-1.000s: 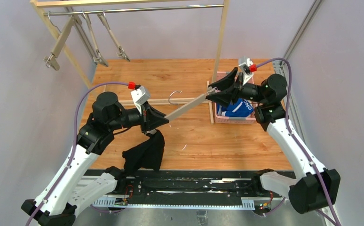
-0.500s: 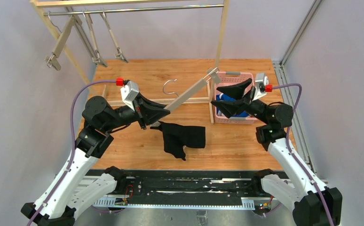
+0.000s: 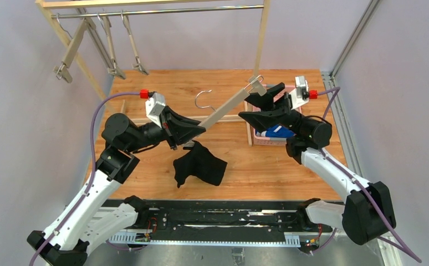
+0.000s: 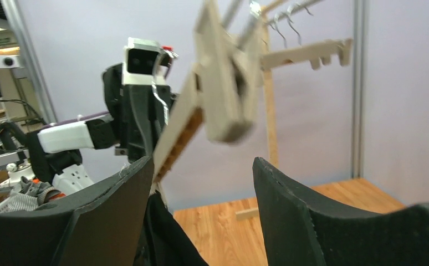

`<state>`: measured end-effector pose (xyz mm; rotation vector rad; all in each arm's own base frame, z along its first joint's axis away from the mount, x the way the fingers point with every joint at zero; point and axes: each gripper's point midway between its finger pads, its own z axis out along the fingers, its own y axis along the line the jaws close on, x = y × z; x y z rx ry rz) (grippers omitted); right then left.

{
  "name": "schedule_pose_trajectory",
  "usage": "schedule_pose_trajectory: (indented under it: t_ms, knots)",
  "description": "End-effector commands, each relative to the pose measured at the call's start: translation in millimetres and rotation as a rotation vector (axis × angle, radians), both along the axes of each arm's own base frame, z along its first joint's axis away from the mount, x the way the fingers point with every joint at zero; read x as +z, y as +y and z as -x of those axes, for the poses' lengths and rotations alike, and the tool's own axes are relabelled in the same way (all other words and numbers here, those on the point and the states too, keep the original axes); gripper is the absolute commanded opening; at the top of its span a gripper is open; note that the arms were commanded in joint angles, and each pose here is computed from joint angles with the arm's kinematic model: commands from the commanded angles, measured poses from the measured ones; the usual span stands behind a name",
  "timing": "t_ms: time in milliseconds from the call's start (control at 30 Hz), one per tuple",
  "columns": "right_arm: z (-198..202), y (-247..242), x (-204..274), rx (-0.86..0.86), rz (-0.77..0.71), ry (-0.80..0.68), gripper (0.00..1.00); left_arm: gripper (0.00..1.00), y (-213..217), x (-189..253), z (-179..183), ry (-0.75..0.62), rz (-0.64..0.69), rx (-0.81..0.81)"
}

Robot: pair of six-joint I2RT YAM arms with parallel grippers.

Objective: Remove the underwear clipped to the hanger

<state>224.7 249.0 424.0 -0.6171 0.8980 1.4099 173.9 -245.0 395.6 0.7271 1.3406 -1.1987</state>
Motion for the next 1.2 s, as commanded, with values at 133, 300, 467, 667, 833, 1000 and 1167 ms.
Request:
schedule_pose_trajectory:
  t_ms: [133,300,467,667,833,1000,1167]
  knots:
    - [27,12,44,0.078,-0.082,-0.163,0.67,0.0,-6,24,4,-0.078,0.049,-0.01]
    - [19,15,46,0.067,-0.095,-0.154,0.67,0.0,-9,28,7,-0.085,0.068,-0.02]
    - [16,17,49,0.058,-0.108,-0.155,0.67,0.0,-11,33,8,-0.109,0.112,-0.013]
    - [11,15,57,0.029,-0.14,-0.159,0.65,0.0,-18,33,8,-0.116,0.135,-0.017]
    - [7,16,70,0.034,-0.172,-0.153,0.46,0.0,-22,35,7,-0.12,0.149,-0.014]
    - [6,23,76,0.062,-0.177,-0.149,0.35,0.0,-26,36,4,-0.119,0.154,-0.013]
    - [5,27,75,0.079,-0.169,-0.143,0.18,0.0,-26,37,0,-0.123,0.163,0.005]
